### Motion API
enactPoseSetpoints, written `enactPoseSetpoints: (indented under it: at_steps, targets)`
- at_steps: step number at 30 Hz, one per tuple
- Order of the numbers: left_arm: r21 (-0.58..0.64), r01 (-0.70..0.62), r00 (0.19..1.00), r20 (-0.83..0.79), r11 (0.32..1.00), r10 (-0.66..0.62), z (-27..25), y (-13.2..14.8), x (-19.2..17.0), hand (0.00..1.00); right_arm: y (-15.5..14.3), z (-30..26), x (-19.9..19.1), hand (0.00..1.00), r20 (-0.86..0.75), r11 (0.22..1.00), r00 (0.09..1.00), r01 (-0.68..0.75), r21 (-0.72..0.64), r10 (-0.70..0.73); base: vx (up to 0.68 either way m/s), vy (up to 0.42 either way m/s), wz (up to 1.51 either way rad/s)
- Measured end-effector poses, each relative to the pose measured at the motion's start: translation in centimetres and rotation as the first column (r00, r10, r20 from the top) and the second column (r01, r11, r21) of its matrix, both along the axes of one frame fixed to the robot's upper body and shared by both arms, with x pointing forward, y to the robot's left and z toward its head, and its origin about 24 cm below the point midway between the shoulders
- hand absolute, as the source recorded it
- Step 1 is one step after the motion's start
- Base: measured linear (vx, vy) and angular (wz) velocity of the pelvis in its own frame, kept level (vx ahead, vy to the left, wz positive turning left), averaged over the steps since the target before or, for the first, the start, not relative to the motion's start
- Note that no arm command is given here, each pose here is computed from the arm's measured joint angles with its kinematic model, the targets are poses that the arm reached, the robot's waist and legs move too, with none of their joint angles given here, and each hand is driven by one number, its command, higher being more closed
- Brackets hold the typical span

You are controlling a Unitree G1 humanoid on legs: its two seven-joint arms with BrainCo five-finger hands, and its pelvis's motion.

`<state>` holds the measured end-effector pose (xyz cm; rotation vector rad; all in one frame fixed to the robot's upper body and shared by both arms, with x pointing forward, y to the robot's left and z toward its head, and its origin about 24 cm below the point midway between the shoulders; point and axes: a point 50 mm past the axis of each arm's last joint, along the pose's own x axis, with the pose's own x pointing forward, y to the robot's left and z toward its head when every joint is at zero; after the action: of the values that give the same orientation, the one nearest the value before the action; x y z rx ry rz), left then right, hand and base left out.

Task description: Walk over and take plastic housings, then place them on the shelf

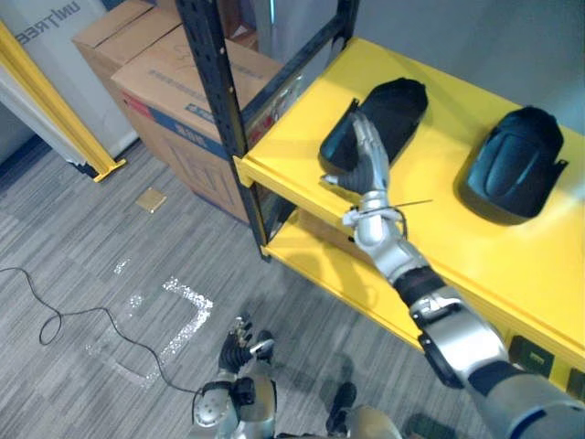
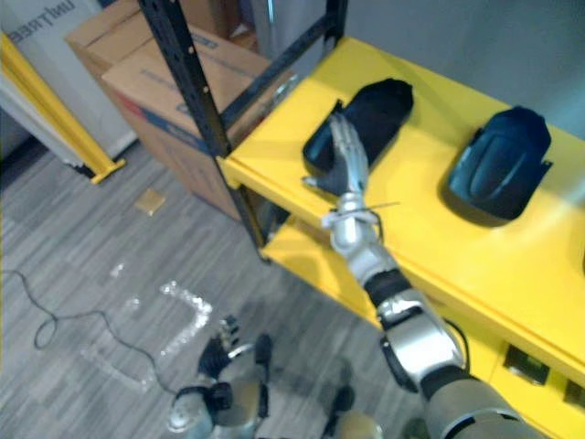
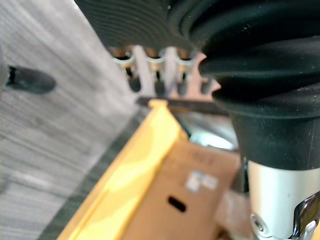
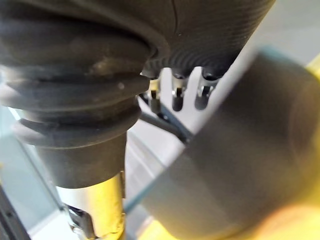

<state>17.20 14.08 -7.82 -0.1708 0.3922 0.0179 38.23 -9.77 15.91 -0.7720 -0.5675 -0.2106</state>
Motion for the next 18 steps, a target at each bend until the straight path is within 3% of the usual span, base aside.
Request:
enactPoseSetpoints:
  at_steps: [9,18]
  targets:
    - [-0.003,-0.007,1.000,-0.002,1.000,0.007,0.0,0.1,0.0,0.00,-0.1,-0.1,0.1,0.00,-0.001,0.999,1.000,0.022,-0.042,-0.022,0.00,0.000,0.00]
    - [0.003,-0.021,1.000,-0.009,1.000,0.021,-0.1,0.2,-0.2,0.00,-1.3,1.5,0.8,0.00,0.070,0.968,0.994,0.096,-0.232,-0.082,0.00,0.001,0.07]
